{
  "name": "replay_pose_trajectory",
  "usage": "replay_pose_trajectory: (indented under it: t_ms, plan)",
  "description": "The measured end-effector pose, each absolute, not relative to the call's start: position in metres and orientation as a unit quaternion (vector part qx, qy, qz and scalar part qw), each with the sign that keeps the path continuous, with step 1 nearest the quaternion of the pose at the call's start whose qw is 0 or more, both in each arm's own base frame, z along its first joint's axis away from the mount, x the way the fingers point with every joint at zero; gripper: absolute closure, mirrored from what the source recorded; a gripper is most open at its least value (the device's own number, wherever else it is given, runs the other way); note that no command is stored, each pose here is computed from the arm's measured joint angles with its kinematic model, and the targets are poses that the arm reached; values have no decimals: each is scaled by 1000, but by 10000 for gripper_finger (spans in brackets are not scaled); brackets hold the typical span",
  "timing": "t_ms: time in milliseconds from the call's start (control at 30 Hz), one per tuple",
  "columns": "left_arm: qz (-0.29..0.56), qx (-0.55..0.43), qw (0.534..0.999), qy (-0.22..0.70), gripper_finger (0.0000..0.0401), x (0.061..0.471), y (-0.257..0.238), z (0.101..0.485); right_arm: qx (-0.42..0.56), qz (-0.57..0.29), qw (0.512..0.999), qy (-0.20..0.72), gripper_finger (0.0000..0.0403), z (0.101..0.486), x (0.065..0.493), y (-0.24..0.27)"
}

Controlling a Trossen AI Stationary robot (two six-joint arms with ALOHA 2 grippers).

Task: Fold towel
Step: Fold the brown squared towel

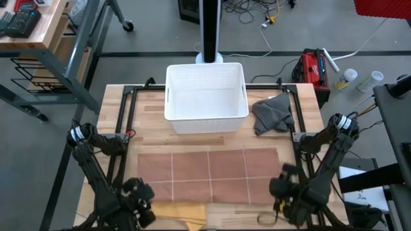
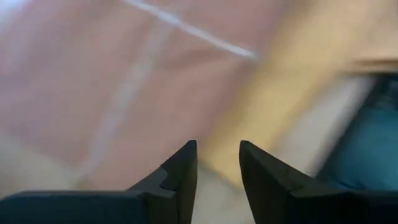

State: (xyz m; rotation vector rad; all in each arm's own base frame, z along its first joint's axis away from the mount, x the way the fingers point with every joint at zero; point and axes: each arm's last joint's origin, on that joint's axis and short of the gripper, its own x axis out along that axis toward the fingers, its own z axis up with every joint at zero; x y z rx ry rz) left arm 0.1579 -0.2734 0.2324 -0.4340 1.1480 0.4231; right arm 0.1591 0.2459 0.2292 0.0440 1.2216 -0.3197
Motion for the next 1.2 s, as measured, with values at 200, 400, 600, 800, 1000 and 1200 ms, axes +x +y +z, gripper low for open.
replay_pose_trajectory:
  t_ms: [200, 400, 600, 800, 1000, 1200]
  plan:
    - [113, -249, 784, 557, 309, 146, -294, 197, 58, -16, 849, 526, 245, 215, 164, 289]
    - [153, -197, 780, 574, 312, 136, -286, 153, 13, -41, 828, 559, 253, 176, 164, 300]
    - [166, -171, 783, 575, 294, 135, -283, 136, -43, -82, 794, 601, 250, 141, 167, 301]
    - [178, -164, 785, 570, 290, 135, -281, 133, -74, -131, 754, 640, 244, 121, 167, 293]
    - [219, -123, 794, 553, 317, 133, -271, 130, -167, -205, 696, 668, 281, 114, 170, 267]
    - [297, -100, 766, 561, 344, 126, -256, 130, -223, -249, 649, 683, 341, 120, 180, 244]
